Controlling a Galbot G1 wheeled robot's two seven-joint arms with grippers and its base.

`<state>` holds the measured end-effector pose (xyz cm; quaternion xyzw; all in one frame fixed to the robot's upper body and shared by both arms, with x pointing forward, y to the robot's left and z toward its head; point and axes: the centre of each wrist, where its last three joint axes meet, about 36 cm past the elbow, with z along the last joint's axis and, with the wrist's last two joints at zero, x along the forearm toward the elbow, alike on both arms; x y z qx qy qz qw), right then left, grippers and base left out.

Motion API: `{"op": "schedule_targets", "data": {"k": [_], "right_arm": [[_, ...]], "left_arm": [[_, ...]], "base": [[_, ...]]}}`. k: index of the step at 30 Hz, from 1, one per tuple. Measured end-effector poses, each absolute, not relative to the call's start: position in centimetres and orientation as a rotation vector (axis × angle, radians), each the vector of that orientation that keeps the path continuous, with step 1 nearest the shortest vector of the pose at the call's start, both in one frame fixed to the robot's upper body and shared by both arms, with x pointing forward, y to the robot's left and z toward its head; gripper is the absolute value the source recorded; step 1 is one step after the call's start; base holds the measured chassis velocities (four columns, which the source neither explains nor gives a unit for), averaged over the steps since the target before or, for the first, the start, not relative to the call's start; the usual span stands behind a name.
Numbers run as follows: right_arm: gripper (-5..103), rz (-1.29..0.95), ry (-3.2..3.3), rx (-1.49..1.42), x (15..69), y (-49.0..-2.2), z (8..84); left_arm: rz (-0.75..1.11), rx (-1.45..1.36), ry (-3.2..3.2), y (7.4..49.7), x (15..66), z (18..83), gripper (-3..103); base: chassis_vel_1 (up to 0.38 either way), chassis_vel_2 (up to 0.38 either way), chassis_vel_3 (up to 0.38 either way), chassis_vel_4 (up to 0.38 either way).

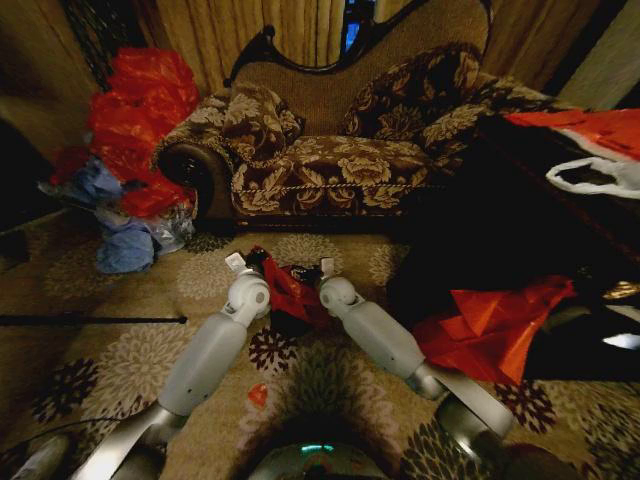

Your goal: Place a garbage bag over the trash bin.

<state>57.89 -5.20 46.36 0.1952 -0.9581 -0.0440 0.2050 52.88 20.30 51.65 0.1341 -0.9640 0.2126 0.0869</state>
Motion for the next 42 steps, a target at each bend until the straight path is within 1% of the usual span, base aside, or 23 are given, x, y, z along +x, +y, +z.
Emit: {"op": "schedule_targets", "data": {"k": [1,4,6,7,8,11,13,15,17,19,21,22,27,29,32,33,34,36,37,39,40,41,42], "right_arm": [[100,-0.123,-2.671,0.544,57.9,-5.2,46.4],[100,-0.175,-2.685,0.549,55.9,-7.7,47.7],[100,-0.190,-2.684,0.553,55.4,-8.3,48.0],[100,-0.220,-2.678,0.575,53.9,-9.8,48.8],[100,-0.220,-2.678,0.575,53.9,-9.8,48.8],[100,-0.264,-2.630,0.653,50.6,-11.2,49.7],[100,-0.270,-2.623,0.660,50.3,-11.2,49.7],[100,-0.300,-2.591,0.711,48.6,-10.1,49.5],[100,-0.299,-2.584,0.723,48.3,-9.7,49.3],[100,-0.277,-2.577,0.761,47.8,-8.2,48.6],[100,-0.272,-2.575,0.766,47.7,-7.9,48.5],[100,-0.254,-2.569,0.780,47.6,-7.1,48.0],[100,-0.129,-2.608,0.812,48.7,-4.2,45.8],[100,-0.120,-2.612,0.813,48.9,-4.0,45.7],[100,-0.063,-2.662,0.822,50.9,-2.9,45.1],[102,-0.058,-2.670,0.826,51.3,-2.8,45.1],[102,-0.058,-2.670,0.826,51.3,-2.8,45.1],[94,-0.045,-2.676,0.834,52.5,-2.8,45.0],[94,-0.045,-2.676,0.834,52.5,-2.8,45.0],[83,-0.014,-2.670,0.842,52.9,-3.3,44.3],[83,0.003,-2.668,0.844,53.0,-3.6,44.1],[78,0.014,-2.666,0.843,53.0,-3.7,43.9],[78,0.014,-2.666,0.843,53.0,-3.7,43.9]], "left_arm": [[0.633,0.399,-2.872,20.3,52.9,51.7,0],[0.622,0.401,-2.865,20.5,52.9,51.3,0],[0.620,0.403,-2.863,20.6,52.9,51.1,0],[0.615,0.410,-2.857,20.7,53.1,50.9,0],[0.615,0.410,-2.857,20.7,53.1,50.9,0],[0.609,0.426,-2.852,20.9,53.7,50.6,0],[0.608,0.427,-2.852,20.9,53.8,50.6,0],[0.599,0.429,-2.852,20.9,54.1,50.5,0],[0.596,0.429,-2.853,20.9,54.2,50.5,0],[0.587,0.428,-2.858,20.9,54.4,50.7,0],[0.586,0.428,-2.858,20.9,54.4,50.7,0],[0.583,0.429,-2.859,21.0,54.4,50.7,0],[0.587,0.416,-2.856,20.7,53.8,50.5,0],[0.587,0.414,-2.856,20.7,53.8,50.5,0],[0.585,0.404,-2.855,20.6,53.2,50.4,0],[0.584,0.403,-2.855,20.6,53.1,50.3,0],[0.584,0.403,-2.855,20.6,53.1,50.3,0],[0.586,0.399,-2.857,20.6,52.8,50.4,0],[0.586,0.399,-2.857,20.6,52.8,50.4,0],[0.587,0.401,-2.858,20.7,52.8,50.5,0],[0.587,0.403,-2.859,20.7,52.8,50.5,0],[0.587,0.404,-2.859,20.8,52.8,50.5,0],[0.587,0.404,-2.859,20.8,52.8,50.5,0]], "base": [[0.000,0.000,0.000,0.000],[0.000,0.000,0.000,0.000],[0.000,0.000,0.000,0.000],[0.000,0.000,0.000,0.000],[0.000,0.000,0.000,0.000],[0.000,0.000,0.000,0.000],[0.000,0.000,0.000,0.000],[0.000,0.000,0.000,0.000],[0.000,0.000,0.000,0.000],[0.000,0.000,0.000,0.000],[0.000,0.000,0.000,0.000],[0.000,0.000,0.000,0.000],[0.000,0.000,0.000,0.000],[0.000,0.000,0.000,0.000],[0.000,0.000,0.000,0.000],[0.000,0.000,0.000,0.000],[0.000,0.000,0.000,0.000],[0.000,0.000,0.000,0.000],[0.000,0.000,0.000,0.000],[0.000,0.000,0.000,0.000],[0.000,0.000,0.000,0.000],[0.000,0.000,0.000,0.000],[0.000,0.000,0.000,0.000]]}}
